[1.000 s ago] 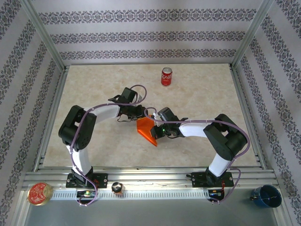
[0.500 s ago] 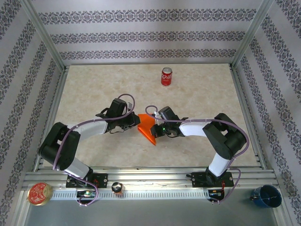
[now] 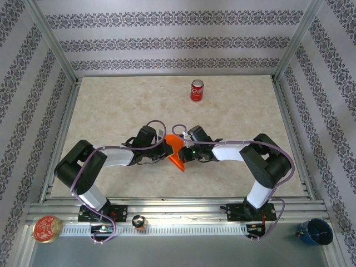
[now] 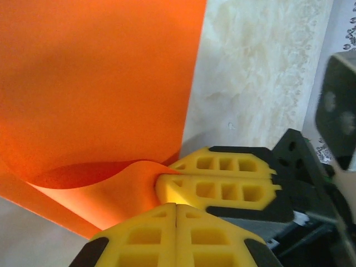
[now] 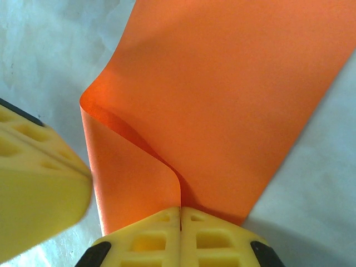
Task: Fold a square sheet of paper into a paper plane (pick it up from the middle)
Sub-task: Third fold the triangle at the center of the table.
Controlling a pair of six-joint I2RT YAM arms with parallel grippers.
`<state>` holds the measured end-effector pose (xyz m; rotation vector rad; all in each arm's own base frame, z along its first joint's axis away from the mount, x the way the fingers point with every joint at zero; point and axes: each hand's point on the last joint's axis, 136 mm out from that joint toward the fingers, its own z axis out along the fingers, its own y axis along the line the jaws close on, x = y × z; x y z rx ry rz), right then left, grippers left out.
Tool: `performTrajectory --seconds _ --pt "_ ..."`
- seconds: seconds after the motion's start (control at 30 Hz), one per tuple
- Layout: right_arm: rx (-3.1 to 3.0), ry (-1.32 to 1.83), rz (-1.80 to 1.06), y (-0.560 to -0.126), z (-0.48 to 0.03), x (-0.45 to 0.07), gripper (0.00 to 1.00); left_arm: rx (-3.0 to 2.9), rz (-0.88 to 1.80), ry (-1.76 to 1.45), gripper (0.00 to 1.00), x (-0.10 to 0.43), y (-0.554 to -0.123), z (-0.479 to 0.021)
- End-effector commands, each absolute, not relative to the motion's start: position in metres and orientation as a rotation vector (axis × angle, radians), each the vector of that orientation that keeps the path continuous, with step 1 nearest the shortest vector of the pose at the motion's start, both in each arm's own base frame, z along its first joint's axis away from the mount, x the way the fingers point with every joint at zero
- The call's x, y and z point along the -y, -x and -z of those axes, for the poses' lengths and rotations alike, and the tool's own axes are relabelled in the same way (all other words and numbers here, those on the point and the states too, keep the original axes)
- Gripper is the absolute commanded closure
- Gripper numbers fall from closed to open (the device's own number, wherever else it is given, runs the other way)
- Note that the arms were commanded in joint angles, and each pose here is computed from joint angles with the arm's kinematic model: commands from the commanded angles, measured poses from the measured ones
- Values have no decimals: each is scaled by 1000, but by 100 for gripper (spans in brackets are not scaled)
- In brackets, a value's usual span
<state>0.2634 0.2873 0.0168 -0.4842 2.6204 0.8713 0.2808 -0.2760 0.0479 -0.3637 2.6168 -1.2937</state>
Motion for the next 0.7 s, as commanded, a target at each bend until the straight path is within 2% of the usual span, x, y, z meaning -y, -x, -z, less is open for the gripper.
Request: performTrajectory --seconds 0.0,0.67 --pt "-2675 442 -839 -260 -4 -277 100 -2565 1376 381 100 287 -282 -53" --pt "-2685 445 -832 -259 -2 -276 100 -2681 1204 405 100 271 -268 -12"
